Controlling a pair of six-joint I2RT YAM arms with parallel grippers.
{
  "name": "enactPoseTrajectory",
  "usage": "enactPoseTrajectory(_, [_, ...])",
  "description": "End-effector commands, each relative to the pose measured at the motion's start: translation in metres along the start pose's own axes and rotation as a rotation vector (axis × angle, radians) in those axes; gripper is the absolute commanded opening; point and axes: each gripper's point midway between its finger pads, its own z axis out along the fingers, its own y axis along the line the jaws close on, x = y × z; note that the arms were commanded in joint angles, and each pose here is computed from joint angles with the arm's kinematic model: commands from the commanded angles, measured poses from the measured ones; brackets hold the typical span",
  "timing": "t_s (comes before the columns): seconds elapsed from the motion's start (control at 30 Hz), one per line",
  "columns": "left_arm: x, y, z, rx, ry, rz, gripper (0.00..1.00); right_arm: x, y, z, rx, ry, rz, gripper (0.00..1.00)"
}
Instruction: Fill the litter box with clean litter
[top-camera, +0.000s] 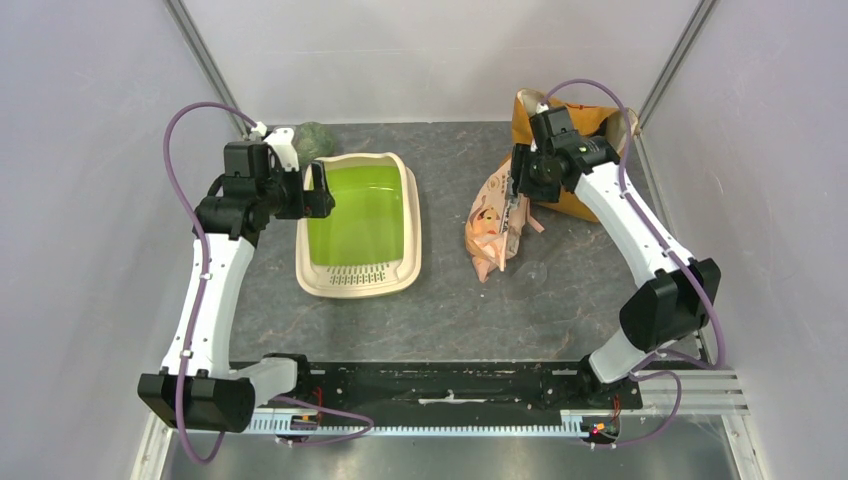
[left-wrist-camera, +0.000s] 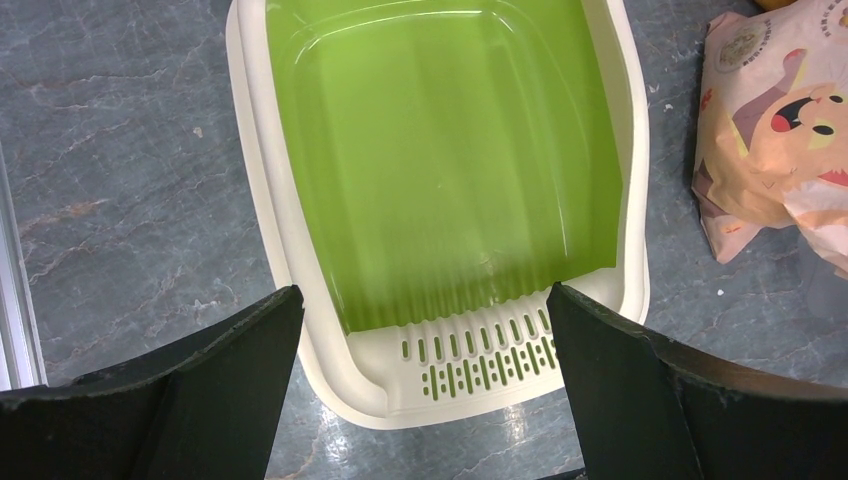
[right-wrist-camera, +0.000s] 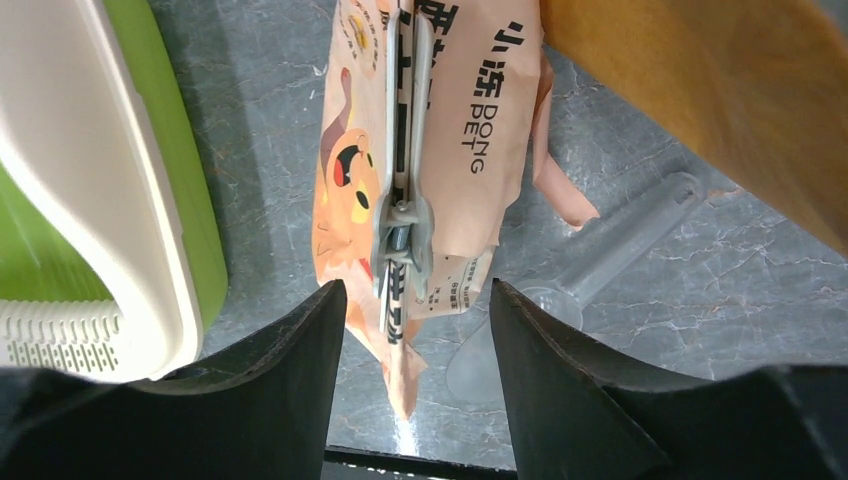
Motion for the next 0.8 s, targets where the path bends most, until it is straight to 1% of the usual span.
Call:
enactPoseTrajectory(0.0, [-0.011, -0.005, -0.003, 0.024, -0.046, -0.016, 1.00, -0.006, 0.004, 0.004, 0.012, -0.002, 0.024, 0.61])
enactPoseTrajectory(0.1, [-0.012, -0.006, -0.003, 0.026, -0.046, -0.018, 1.00, -0.003, 0.003, 0.007, 0.018, 0.009, 0.024, 0.58])
enactPoseTrajectory(0.2, [-0.011, -0.006, -0.002, 0.030, -0.044, -0.021, 1.00, -0.003, 0.002, 0.010, 0.025, 0.011, 0.022, 0.53])
enactPoseTrajectory(0.43, [-0.013, -0.006, -0.002, 0.029, -0.048, -0.015, 1.00, -0.001, 0.003, 0.022, 0.031, 0.038, 0.018, 0.51])
enactPoseTrajectory(0.53, [-0.013, -0.006, -0.002, 0.027, -0.047, -0.014, 1.00, 0.000, 0.005, 0.024, 0.021, 0.048, 0.018, 0.45])
enactPoseTrajectory(0.77, [-0.011, -0.005, -0.001, 0.026, -0.041, -0.014, 1.00, -0.003, 0.005, 0.016, 0.013, 0.030, 0.014, 0.41])
